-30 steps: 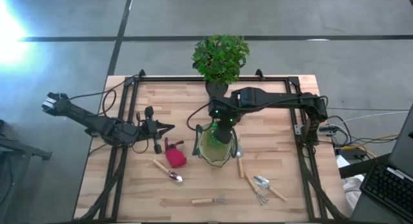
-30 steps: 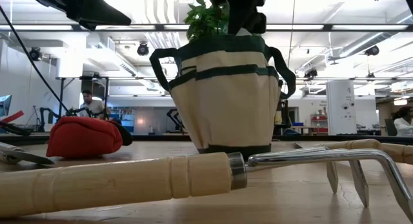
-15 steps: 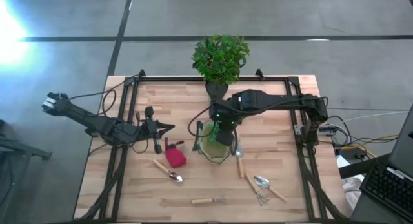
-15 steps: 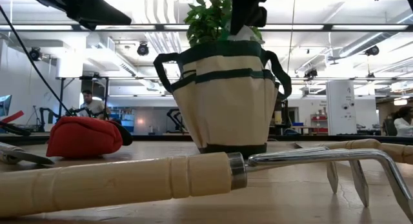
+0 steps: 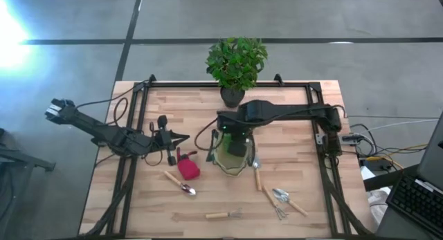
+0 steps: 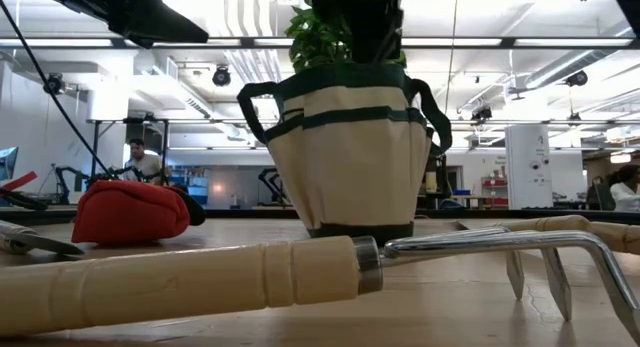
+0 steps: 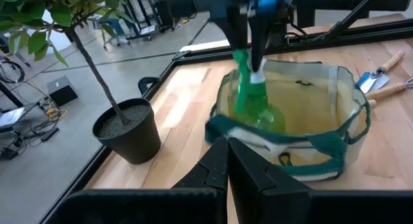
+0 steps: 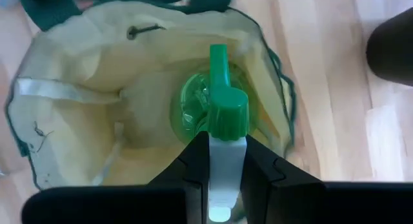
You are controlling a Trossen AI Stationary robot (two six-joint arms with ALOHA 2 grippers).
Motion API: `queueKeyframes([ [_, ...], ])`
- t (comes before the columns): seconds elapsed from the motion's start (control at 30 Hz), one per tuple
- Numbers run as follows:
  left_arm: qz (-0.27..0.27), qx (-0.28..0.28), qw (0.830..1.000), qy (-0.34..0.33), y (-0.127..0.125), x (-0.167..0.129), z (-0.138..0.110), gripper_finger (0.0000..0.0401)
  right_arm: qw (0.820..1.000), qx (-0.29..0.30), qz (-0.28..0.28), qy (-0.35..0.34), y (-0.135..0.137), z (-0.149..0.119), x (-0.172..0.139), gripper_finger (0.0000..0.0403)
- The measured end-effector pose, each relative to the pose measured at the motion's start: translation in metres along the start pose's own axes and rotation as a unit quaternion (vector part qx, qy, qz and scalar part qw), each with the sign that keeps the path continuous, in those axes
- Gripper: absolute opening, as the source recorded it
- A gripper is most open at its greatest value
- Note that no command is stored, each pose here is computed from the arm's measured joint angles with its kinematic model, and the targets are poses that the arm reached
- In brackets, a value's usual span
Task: Pick & Place Garden tools in Gardening bag
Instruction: Put the green spray bottle into the gardening bag
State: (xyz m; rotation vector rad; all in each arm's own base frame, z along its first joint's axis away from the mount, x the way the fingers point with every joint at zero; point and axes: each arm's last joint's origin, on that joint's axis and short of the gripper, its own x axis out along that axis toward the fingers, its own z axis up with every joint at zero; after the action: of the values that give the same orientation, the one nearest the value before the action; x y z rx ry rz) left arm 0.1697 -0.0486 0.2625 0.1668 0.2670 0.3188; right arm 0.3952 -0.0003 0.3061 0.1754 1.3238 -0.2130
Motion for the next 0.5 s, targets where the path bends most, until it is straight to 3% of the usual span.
queueKeyframes([
  [0.5, 0.000, 0.001, 1.000, 0.000, 0.000, 0.000, 0.000, 0.0014, 0.998, -0.046, -0.019, 0.029, 0.005, 0.024, 0.009, 0.0042],
])
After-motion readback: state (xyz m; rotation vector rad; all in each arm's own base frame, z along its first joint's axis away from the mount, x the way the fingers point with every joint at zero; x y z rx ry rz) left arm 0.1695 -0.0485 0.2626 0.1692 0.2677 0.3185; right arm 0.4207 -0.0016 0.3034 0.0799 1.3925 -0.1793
